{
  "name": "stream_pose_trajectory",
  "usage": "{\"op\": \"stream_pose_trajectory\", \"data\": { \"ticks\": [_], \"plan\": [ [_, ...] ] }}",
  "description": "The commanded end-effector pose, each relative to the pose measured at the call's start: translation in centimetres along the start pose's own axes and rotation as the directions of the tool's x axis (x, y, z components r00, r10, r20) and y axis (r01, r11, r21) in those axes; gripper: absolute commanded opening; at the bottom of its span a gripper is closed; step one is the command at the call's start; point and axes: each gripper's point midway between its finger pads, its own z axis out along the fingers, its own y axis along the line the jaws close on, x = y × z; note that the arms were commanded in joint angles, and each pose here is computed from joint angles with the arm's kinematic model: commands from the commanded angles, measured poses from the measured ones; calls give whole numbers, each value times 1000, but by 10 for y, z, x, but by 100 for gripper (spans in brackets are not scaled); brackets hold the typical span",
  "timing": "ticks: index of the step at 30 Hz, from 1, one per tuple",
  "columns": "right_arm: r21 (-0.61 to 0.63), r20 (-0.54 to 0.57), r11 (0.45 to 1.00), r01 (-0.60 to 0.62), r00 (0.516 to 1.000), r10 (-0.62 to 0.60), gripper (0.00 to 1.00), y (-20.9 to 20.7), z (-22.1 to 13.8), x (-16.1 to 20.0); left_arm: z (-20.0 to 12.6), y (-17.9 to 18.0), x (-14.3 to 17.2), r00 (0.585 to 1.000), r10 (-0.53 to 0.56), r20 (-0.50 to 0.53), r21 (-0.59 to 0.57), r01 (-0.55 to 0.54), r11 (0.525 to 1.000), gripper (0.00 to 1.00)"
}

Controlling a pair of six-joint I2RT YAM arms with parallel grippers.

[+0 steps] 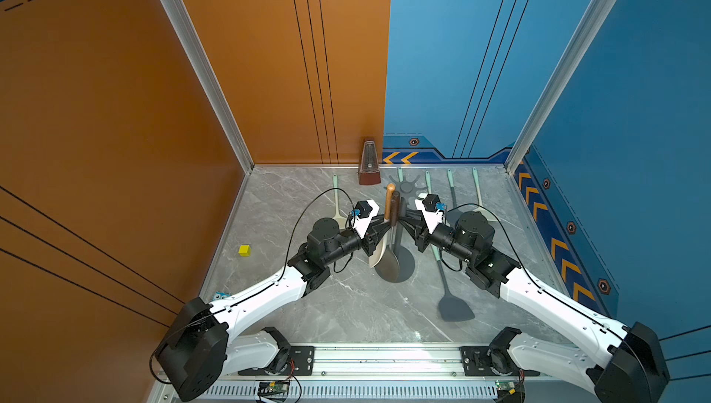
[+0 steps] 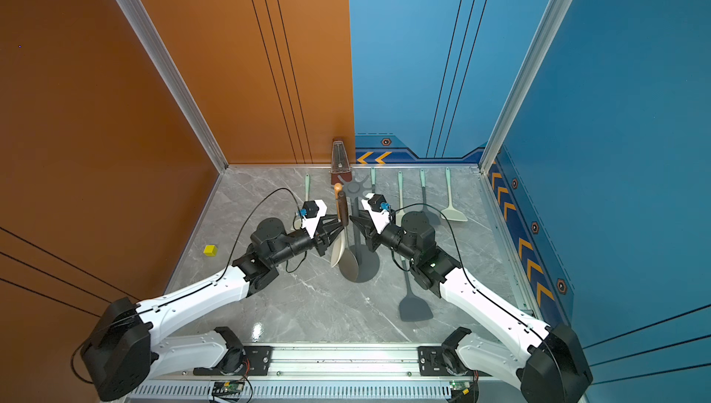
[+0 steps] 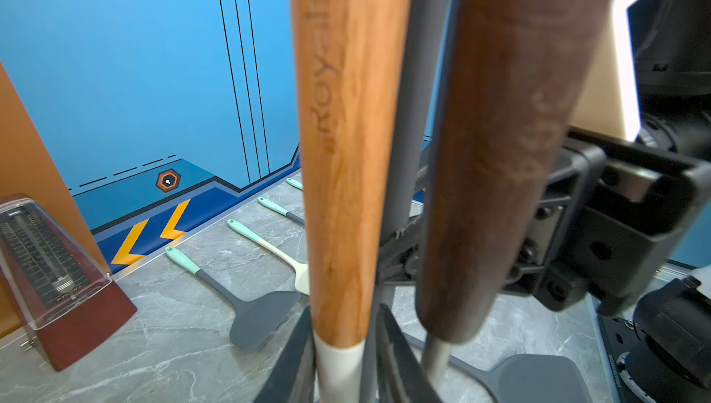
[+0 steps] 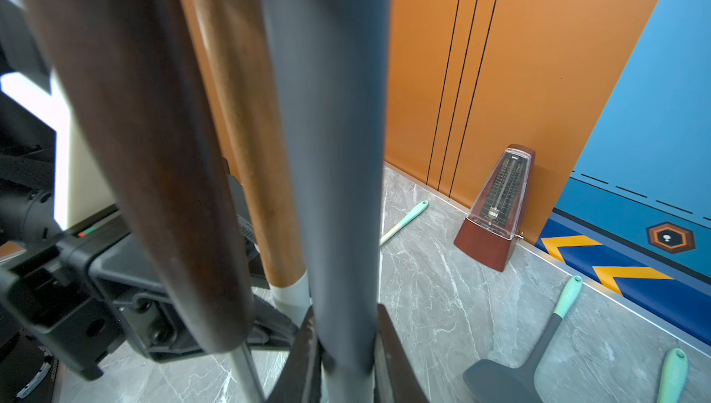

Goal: Take the spatula off the kitchen utensil rack
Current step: Take off the spatula from the rack.

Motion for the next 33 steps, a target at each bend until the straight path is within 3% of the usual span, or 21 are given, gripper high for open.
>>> {"op": "stream_pose_trajectory", "data": {
  "ticks": [1, 12, 33],
  "plan": [
    [-56, -123, 996, -75, 990, 68, 0, 13, 4, 30, 1, -2, -20, 998, 29, 52, 1, -29, 1000, 25],
    [-49, -128, 996, -75, 989, 68, 0, 12, 4, 34, -10, 10, -25, 996, 47, 69, -68, -43, 997, 0],
    [-23, -146, 996, -83, 986, 78, 0, 8, 3, 40, -33, 33, -25, 995, 52, 84, -185, -36, 982, 0]
  ]
}}
